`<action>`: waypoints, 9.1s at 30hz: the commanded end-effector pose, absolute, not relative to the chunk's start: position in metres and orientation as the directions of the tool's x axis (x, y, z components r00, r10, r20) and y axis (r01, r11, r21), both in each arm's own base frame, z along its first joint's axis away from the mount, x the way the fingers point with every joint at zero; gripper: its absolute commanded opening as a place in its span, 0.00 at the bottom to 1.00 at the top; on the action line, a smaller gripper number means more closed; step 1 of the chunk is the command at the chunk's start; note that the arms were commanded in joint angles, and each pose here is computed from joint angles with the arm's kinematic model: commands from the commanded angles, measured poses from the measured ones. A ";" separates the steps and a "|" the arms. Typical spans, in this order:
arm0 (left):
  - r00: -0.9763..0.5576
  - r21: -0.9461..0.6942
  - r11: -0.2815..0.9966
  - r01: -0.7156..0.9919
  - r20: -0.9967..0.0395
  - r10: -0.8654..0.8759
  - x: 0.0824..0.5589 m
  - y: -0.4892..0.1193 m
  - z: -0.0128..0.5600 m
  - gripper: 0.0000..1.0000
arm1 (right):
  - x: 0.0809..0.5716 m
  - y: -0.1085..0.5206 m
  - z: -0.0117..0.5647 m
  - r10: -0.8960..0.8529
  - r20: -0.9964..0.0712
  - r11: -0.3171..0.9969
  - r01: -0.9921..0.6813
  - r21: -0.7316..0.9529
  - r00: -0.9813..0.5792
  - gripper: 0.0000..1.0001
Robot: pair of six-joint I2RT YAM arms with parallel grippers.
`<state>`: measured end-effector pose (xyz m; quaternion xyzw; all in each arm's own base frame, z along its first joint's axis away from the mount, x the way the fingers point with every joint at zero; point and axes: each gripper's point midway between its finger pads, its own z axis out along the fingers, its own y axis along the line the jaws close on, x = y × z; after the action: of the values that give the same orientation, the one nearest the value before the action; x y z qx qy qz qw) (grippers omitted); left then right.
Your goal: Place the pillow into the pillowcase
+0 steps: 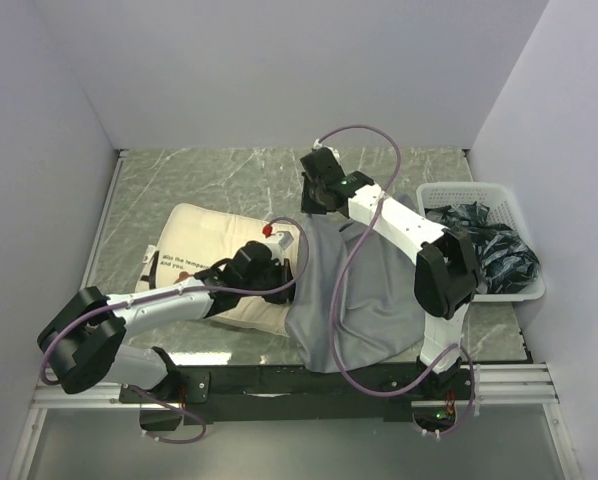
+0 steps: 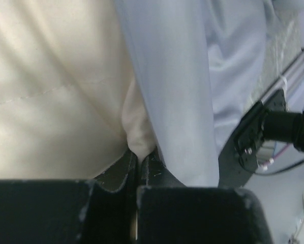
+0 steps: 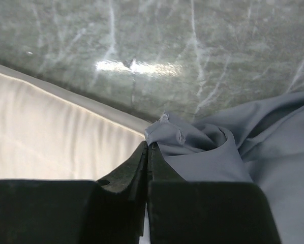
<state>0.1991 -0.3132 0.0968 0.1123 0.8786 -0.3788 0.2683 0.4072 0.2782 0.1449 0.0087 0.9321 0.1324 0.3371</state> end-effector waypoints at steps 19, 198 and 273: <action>-0.721 -0.688 0.598 0.412 -0.647 -0.247 0.306 -0.336 0.189 0.01 | 0.438 0.329 0.242 0.193 -0.706 0.878 -0.202 0.434 -0.681 0.55; -0.276 -0.795 0.494 -0.352 -0.417 -0.866 0.234 -0.201 0.238 0.01 | 0.268 0.242 0.281 0.083 -0.858 0.948 -0.225 0.225 -0.507 0.95; -0.541 -0.711 0.694 -0.116 -0.540 -0.644 0.321 -0.207 0.240 0.84 | 0.383 0.309 0.205 -0.057 -0.676 0.903 -0.326 0.278 -0.734 0.79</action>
<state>0.3352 -0.2062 0.2105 -0.2458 0.8475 -0.2601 0.3920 0.3654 0.3371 0.1176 -0.1598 0.9348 0.1919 0.2527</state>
